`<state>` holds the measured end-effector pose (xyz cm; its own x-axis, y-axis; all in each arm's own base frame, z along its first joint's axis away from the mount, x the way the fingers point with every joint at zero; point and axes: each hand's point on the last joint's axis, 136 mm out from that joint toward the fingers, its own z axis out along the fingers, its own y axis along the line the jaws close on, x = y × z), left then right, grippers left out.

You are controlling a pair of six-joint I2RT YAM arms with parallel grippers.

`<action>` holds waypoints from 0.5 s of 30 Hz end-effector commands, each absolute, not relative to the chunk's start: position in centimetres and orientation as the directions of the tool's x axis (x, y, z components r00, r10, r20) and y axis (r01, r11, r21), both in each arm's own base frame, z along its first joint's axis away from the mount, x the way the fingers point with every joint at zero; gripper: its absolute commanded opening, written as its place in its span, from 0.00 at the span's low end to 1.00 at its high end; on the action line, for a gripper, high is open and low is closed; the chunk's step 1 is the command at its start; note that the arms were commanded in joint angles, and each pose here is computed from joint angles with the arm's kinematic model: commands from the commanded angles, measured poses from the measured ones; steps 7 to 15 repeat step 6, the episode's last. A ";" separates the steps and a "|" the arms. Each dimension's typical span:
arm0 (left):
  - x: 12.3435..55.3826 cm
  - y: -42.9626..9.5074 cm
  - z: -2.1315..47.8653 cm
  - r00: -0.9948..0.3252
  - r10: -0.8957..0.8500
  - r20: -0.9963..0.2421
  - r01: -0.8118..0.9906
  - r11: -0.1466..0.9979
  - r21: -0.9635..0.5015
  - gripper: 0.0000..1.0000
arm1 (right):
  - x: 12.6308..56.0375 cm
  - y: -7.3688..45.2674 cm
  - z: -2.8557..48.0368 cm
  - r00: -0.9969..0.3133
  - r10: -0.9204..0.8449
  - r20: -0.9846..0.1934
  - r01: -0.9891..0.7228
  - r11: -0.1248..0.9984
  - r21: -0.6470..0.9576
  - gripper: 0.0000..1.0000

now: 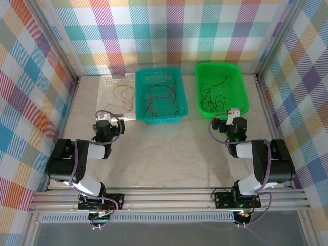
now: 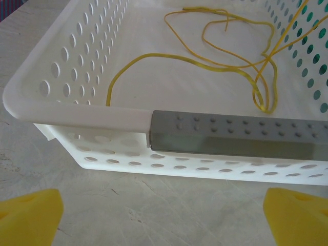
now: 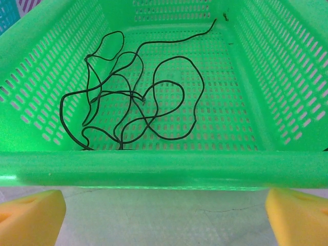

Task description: Untangle the cables

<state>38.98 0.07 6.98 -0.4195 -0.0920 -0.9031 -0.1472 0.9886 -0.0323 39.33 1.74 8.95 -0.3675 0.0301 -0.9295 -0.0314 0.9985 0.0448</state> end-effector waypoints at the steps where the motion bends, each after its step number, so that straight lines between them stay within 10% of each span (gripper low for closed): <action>1: 39.6 -0.1 8.0 -0.387 -0.077 -0.919 -0.140 0.990 -0.024 1.00 | 39.7 1.8 9.3 -0.356 0.026 -0.934 -0.044 0.998 0.045 1.00; 15: 39.5 -0.1 8.1 -0.385 -0.077 -0.920 -0.138 0.990 -0.025 1.00 | 39.7 1.8 9.3 -0.356 0.027 -0.934 -0.043 0.998 0.045 1.00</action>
